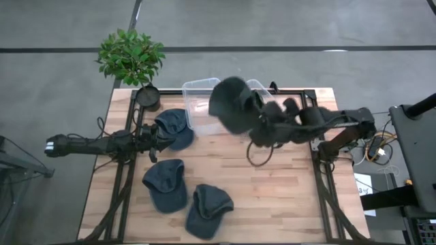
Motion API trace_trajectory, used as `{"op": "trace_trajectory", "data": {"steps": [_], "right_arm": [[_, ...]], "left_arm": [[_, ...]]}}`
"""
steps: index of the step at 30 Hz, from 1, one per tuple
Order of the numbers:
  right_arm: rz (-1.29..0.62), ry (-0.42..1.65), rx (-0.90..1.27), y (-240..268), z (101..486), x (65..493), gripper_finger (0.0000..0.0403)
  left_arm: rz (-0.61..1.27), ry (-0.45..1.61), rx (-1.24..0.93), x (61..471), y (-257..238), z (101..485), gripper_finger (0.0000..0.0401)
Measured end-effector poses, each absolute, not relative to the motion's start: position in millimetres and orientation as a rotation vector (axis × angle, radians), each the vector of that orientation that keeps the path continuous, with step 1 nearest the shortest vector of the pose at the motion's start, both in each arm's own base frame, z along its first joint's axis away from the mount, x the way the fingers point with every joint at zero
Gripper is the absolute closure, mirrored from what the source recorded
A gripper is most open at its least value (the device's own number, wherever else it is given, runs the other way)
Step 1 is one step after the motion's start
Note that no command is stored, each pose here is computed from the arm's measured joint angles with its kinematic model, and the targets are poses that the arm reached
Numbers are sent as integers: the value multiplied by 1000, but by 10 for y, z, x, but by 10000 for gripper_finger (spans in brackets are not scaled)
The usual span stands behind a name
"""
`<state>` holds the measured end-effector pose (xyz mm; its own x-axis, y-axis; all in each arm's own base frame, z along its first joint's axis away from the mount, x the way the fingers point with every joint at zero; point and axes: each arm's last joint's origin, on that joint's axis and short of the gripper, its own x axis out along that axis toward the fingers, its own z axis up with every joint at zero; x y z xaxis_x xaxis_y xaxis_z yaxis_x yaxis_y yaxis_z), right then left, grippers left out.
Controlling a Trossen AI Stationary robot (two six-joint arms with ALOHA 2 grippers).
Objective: Pick & Place hat
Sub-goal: Put the green cap into the right transparent bin
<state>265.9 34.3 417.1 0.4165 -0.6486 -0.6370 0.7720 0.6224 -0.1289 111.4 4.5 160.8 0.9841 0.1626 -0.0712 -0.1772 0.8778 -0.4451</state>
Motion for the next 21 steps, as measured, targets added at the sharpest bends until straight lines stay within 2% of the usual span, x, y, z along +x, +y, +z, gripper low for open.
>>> {"op": "trace_trajectory", "data": {"steps": [9, 21], "right_arm": [[-1029, 805, 144, -41, 4178, 2611, 390], [-1158, 1060, 194, -561, 3674, 2704, 390]], "left_arm": [[178, 32, -467, 1114, 45, 1608, 401], [178, 32, -467, 1114, 45, 1608, 401]]}}
